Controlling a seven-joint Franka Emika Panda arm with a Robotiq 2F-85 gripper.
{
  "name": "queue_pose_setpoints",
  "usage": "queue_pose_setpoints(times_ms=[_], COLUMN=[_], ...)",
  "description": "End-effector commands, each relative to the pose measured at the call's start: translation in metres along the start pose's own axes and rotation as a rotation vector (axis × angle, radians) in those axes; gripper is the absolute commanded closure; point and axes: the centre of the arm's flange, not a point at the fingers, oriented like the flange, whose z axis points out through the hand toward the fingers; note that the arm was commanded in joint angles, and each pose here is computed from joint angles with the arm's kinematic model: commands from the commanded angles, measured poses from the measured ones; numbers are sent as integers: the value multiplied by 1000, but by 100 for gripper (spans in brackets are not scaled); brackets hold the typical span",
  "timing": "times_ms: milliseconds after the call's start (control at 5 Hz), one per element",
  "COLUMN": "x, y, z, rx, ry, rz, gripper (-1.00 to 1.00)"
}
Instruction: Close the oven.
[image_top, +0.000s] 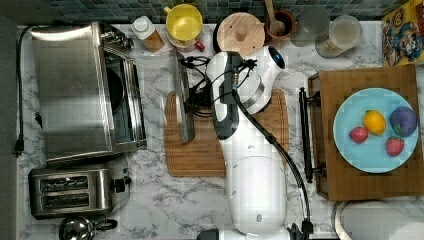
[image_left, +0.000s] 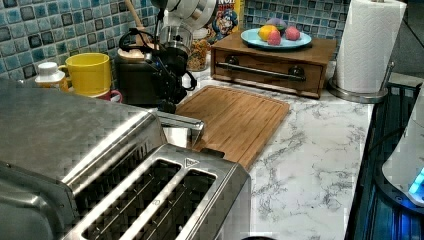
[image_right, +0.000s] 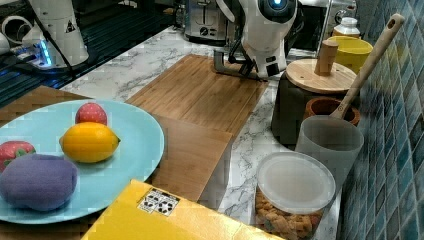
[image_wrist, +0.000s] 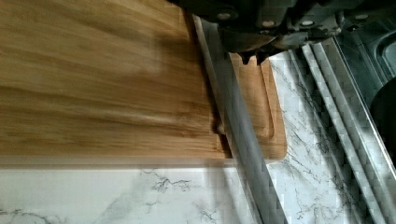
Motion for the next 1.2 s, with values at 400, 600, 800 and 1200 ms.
queue_pose_setpoints(times_ms=[400,600,800,1200], x=[-25,-40,-62,-115], y=[-259,-292,-325,-381], z=[-25,-8,0,-7], rx=[88,-7,-91,-274], ry=[-98,-70,1,201], rz=[-358,-446,-535,-674], gripper=[100,100,100,100])
